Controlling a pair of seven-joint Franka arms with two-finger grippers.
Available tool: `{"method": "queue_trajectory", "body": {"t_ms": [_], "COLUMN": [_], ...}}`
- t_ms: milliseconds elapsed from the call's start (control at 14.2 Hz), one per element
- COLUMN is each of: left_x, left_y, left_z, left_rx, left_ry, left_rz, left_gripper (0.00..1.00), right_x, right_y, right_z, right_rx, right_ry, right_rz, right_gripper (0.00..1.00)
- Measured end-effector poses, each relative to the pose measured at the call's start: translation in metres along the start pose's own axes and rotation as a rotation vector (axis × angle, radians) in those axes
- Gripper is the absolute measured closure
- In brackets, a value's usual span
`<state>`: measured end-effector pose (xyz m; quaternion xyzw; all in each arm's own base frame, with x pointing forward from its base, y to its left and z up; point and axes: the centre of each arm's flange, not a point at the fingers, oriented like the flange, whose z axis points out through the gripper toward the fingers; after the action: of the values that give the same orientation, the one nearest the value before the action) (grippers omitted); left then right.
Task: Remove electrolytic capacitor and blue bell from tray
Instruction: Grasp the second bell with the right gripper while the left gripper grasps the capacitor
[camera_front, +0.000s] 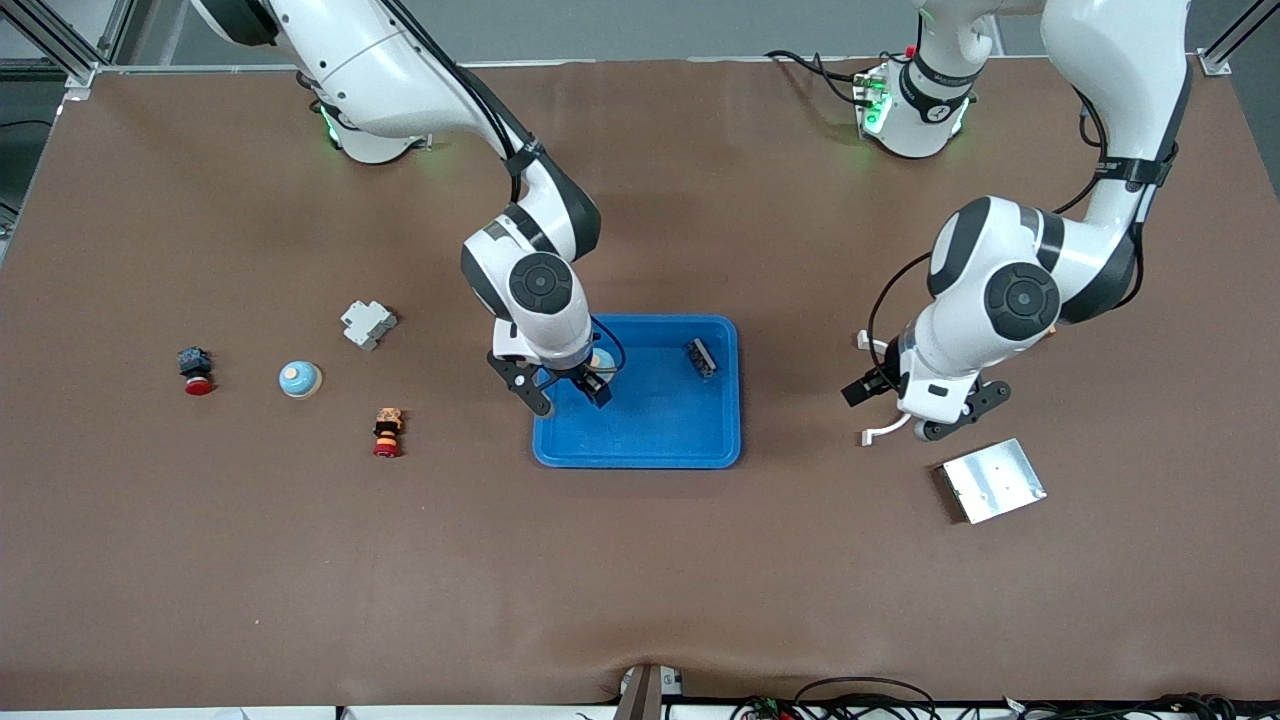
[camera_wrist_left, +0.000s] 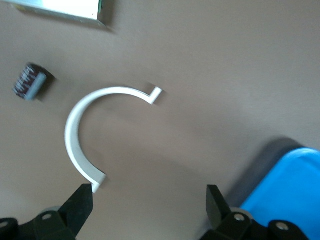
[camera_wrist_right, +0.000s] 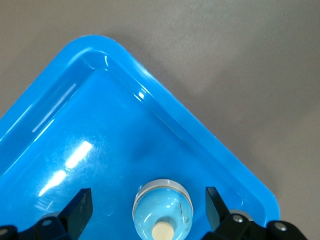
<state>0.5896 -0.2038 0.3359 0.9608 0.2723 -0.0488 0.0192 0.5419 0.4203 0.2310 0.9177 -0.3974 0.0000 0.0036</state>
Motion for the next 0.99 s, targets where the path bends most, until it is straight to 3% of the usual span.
{"method": "queue_trajectory", "body": {"t_ms": [282,988], "left_x": [-0.021,-0.071], "left_y": [0.040,0.116], "left_z": [0.001,0.048], "left_rx": [-0.030,-0.108], "left_ry": [-0.012,-0.035], "left_rz": [-0.105,-0.234], "left_gripper": [0.00,0.00], "right_x": [-0.004,-0.036], "right_y": [-0.003,0.001], "right_z": [0.015,0.048], "right_rx": [0.020,-0.024], "right_ry": [-0.002,-0.007], "right_rz": [0.024,0.005], "right_gripper": [0.00,0.00]}}
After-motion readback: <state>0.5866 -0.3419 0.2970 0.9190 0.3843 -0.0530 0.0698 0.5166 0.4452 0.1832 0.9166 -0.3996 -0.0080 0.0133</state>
